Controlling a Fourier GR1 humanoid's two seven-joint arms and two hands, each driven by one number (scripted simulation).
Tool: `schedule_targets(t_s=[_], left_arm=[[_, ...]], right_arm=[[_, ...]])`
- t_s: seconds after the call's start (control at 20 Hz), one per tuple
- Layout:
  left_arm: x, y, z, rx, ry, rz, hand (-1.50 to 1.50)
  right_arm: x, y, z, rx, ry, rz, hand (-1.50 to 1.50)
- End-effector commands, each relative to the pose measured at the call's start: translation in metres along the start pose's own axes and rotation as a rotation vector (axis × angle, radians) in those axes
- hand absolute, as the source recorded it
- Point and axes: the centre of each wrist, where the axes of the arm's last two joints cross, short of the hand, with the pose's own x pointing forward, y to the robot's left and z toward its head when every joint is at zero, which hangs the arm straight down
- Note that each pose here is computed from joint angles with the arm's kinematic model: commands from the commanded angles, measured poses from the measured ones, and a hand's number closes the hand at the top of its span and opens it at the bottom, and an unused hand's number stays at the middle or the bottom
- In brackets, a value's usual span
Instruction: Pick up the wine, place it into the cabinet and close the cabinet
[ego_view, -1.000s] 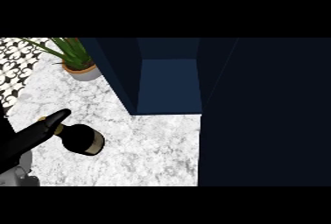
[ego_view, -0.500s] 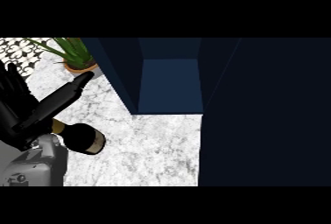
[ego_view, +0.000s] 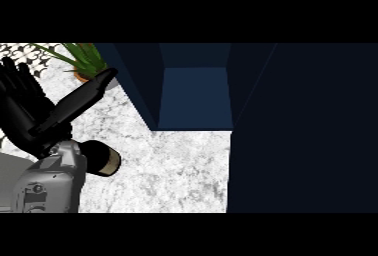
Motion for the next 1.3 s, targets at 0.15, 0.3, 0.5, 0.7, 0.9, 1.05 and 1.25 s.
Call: schedule_targets(t_s=[0.15,0.3,0.5,0.7,0.9,1.05,1.25], left_arm=[[-0.003,0.004,0.004,0.014,-0.025,-0.008,-1.5],[0.009,0.007,0.017,0.045,-0.001,-0.018,-1.5],[-0.006,0.0,0.007,0.052,0.014,-0.05,-1.5],[-0.006,0.012,0.039,0.073,0.04,-0.057,-1.5],[-0.019,0.034,0.037,0.132,0.04,-0.103,-1.5],[-0.008,0.063,0.044,0.116,0.068,-0.094,-1.5],[-0.034,0.05,0.054,0.14,0.062,-0.122,-1.5]], right_arm=[[0.006,-0.004,0.018,-0.011,-0.023,-0.008,-1.5],[0.0,0.007,-0.019,-0.008,-0.008,-0.006,-1.5],[0.01,0.003,0.002,-0.006,-0.012,-0.002,-1.5],[0.012,-0.007,-0.001,0.006,-0.01,0.005,-1.5],[0.004,-0.014,-0.011,-0.013,-0.017,0.022,-1.5],[0.005,-0.011,-0.014,-0.009,0.02,0.005,-1.5],[0.016,0.009,-0.008,-0.021,0.0,-0.01,-1.5]])
